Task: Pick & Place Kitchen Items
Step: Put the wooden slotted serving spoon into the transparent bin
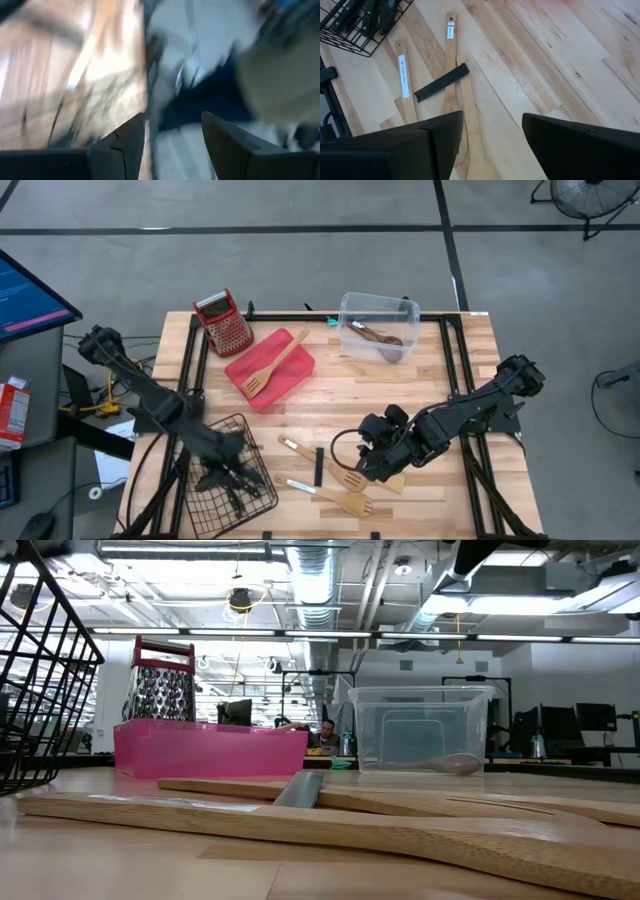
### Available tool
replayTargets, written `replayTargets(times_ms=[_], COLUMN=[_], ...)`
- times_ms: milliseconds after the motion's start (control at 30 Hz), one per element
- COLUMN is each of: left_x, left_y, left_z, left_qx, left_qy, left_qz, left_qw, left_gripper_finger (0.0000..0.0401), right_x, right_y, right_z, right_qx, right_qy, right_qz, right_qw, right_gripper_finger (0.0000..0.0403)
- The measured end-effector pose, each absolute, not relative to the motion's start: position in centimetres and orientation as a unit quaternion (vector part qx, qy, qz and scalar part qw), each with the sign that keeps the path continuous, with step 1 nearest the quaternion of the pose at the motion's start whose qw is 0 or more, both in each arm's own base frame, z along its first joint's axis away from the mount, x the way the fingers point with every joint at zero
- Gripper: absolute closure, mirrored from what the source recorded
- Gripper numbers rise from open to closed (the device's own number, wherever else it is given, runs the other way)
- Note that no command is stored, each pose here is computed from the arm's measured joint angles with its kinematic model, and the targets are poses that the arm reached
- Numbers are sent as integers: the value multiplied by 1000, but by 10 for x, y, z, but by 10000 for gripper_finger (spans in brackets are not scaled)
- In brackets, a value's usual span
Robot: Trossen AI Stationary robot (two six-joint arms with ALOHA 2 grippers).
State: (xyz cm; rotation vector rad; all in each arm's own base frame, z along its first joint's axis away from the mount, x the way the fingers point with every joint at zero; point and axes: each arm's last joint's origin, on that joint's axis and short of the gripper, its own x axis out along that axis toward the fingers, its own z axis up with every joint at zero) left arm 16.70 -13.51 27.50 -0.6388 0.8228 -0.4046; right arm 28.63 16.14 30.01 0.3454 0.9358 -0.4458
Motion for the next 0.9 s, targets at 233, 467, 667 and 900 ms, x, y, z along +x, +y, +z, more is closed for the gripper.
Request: replayTargets(times_ms=[233,467,667,900], left_x=[190,219,255,287], left_y=[-112,-101,-100,-106], left_z=[319,302,282,248], left_qx=[-343,-221,-92,-23], left_qy=[121,114,156,224], left_qz=[-111,-27,-15,-48], left_qw=[925,968,983,973], left_gripper_finger=[218,200,196,196], right_x=[284,272,264,257], right_y=[164,169,177,185], right_z=[300,297,296,296], right_qx=[160,156,167,177], right_qy=[449,470,489,492], right_qz=[-209,-225,-220,-219], right_qw=[854,839,827,824], right_gripper_finger=[191,199,206,209])
